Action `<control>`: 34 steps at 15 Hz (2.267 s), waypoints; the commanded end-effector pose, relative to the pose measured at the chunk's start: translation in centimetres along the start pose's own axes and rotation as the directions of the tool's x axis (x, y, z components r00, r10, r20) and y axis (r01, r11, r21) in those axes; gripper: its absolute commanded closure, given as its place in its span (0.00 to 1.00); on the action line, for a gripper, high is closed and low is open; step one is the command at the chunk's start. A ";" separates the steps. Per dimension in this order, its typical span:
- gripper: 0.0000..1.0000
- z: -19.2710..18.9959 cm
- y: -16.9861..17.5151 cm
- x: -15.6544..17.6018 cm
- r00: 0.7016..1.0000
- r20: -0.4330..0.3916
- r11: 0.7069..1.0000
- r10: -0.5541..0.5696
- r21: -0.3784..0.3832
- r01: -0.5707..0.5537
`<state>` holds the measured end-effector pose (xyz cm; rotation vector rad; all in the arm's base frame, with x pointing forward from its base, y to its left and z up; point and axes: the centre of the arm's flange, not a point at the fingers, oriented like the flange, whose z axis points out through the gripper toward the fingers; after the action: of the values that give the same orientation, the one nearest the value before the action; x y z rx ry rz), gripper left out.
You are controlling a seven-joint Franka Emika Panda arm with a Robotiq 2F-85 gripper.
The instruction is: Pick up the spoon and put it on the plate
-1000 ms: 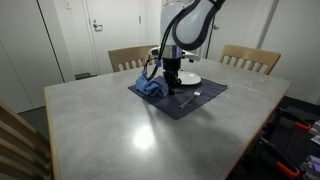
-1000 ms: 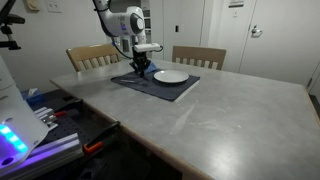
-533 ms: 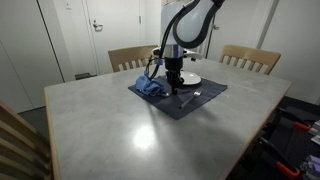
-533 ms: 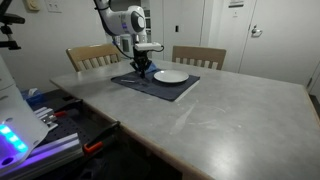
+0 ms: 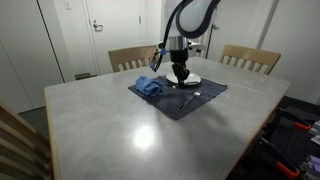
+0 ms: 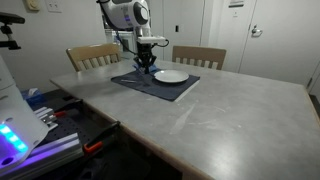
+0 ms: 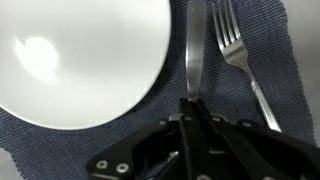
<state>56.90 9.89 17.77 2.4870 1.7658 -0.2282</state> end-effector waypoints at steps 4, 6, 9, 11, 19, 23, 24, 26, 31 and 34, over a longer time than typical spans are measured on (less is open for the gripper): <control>0.98 0.2 2.0 -4.4 0.996 0.016 0.996 0.091 -0.013 -0.091; 0.98 0.3 2.8 -5.9 0.992 0.017 0.993 0.121 -0.007 -0.121; 0.98 0.0 3.7 -7.9 0.986 0.011 0.986 0.169 -0.007 -0.169; 0.98 0.2 4.1 -8.8 0.976 0.013 0.976 0.217 -0.009 -0.216; 0.98 2.6 5.3 -10.9 0.906 0.037 0.906 0.422 0.000 -0.422; 0.98 3.4 5.4 -11.3 0.844 0.047 0.845 0.534 0.000 -0.534; 0.98 3.6 5.3 -11.3 0.816 0.046 0.817 0.576 0.006 -0.577; 0.98 3.8 5.3 -11.3 0.754 0.052 0.753 0.655 0.031 -0.657; 0.98 3.7 5.3 -11.3 0.638 0.051 0.637 0.768 0.038 -0.770; 0.98 3.7 5.3 -11.3 0.590 0.057 0.589 0.805 0.039 -0.807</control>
<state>57.85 -2.77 16.45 2.9700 0.5253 -0.2248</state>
